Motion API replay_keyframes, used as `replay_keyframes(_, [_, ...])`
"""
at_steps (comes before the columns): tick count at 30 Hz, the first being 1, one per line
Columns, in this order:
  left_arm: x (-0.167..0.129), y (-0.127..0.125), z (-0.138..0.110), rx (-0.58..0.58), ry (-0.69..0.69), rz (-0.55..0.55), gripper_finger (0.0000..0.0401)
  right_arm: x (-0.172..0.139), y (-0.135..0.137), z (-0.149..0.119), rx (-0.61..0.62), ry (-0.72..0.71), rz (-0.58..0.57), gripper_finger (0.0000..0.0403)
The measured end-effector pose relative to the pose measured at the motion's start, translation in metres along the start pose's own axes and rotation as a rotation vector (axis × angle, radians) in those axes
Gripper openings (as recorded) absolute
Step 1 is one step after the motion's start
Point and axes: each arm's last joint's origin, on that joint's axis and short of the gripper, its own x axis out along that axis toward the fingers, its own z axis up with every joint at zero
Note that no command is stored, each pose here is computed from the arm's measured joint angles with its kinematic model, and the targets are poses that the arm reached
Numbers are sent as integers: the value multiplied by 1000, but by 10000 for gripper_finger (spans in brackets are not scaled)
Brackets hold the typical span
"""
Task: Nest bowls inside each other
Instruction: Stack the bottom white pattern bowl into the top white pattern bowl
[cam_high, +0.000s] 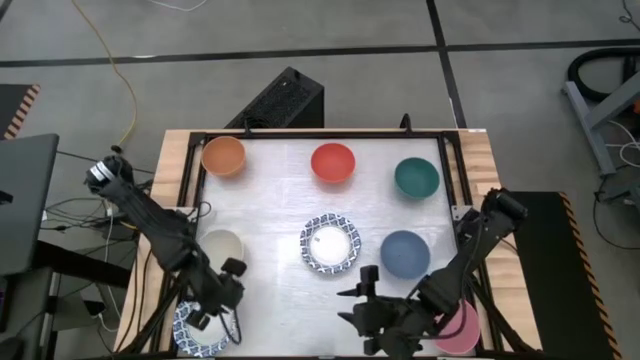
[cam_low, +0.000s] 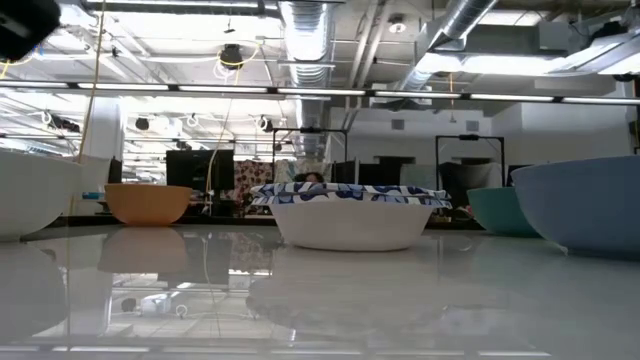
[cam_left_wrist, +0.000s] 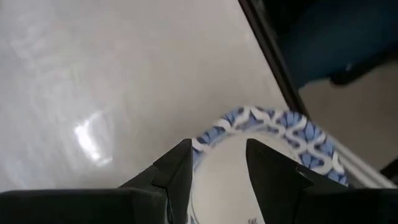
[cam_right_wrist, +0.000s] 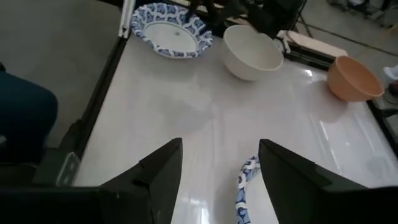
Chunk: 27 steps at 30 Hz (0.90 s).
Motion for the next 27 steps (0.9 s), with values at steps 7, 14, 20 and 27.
replay_keyframes(7, [25,-24,14,255,92,53,139,5,-4,0,5,6,-17,233])
replay_keyframes(14, [65,-25,9,413,351,83,139,7,-5,-1,-12,18,-20,233])
replay_keyframes(20, [79,-23,14,528,397,159,139,8,-6,-1,-19,21,-22,233])
replay_keyframes(27, [71,-27,26,589,371,166,139,7,-5,-1,-24,23,-17,233])
